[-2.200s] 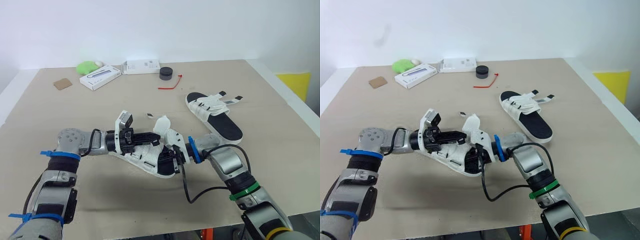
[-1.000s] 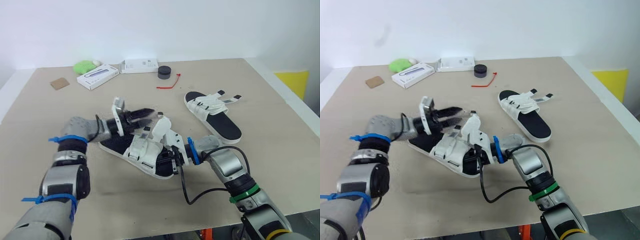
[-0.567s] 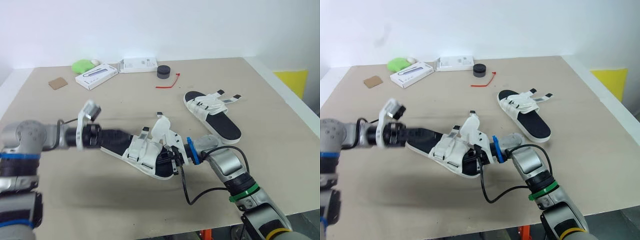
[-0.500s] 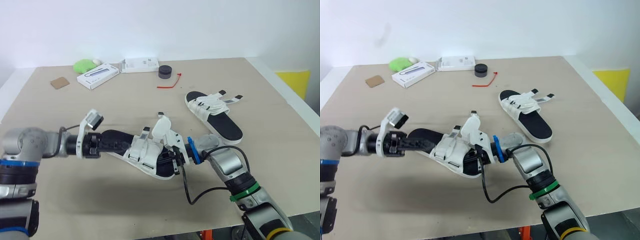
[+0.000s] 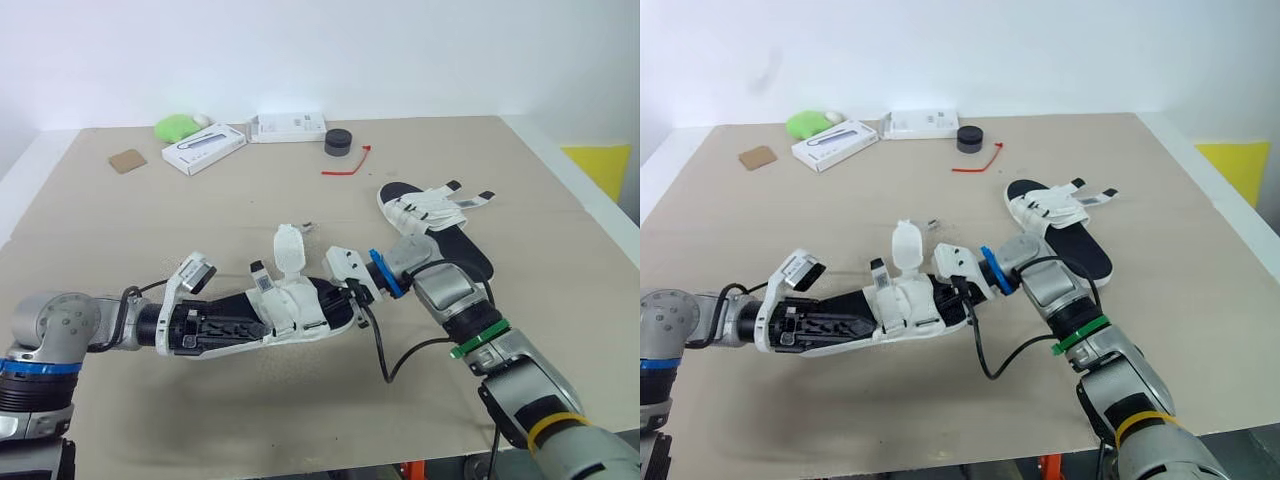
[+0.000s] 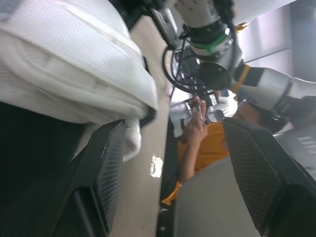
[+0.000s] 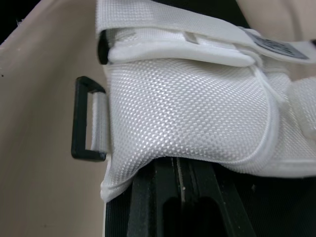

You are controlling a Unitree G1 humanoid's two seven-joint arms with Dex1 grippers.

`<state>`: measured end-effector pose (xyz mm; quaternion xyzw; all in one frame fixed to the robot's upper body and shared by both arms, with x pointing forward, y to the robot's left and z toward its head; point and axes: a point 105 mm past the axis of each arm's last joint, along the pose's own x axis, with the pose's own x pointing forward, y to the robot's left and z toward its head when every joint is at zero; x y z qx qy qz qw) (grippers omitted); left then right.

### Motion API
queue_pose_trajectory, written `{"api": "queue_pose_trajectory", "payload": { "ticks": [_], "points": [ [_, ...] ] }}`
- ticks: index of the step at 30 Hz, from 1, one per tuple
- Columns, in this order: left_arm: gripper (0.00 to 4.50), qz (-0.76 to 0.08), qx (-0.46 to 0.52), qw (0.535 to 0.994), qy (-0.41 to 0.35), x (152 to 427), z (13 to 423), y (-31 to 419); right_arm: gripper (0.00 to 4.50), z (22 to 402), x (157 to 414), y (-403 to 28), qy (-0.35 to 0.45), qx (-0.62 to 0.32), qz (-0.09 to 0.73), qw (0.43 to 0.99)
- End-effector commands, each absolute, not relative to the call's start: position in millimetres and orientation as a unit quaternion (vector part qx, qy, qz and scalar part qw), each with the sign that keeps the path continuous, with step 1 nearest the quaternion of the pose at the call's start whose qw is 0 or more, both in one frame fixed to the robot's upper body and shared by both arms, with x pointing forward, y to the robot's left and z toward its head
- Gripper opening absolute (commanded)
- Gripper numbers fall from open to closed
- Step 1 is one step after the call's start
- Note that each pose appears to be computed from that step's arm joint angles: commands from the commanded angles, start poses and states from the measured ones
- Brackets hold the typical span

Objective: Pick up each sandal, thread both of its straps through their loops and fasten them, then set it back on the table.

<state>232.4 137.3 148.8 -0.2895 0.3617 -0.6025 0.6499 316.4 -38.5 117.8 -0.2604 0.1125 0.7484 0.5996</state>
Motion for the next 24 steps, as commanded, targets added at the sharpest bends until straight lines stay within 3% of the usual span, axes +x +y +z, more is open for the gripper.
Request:
{"api": "queue_pose_trajectory", "payload": {
  "ticks": [1,6,10,17,24],
  "points": [
    [3.2,-0.628,-0.265,0.637,0.36,217,162,137,0.0,95,328,-63,0.175,-0.288,0.716,0.611],
    [3.2,-0.591,-0.244,0.685,0.348,236,159,150,0.0,89,318,-58,0.175,-0.273,0.727,0.605],
    [3.2,-0.582,-0.237,0.715,0.305,255,184,165,0.0,84,311,-56,0.177,-0.258,0.731,0.606],
    [3.2,-0.524,-0.37,0.732,0.228,316,208,163,0.0,82,305,-51,0.175,-0.241,0.73,0.615],
    [3.2,-0.431,-0.445,0.736,0.272,357,172,141,0.0,82,300,-48,0.175,-0.233,0.729,0.62]
  ]
}}
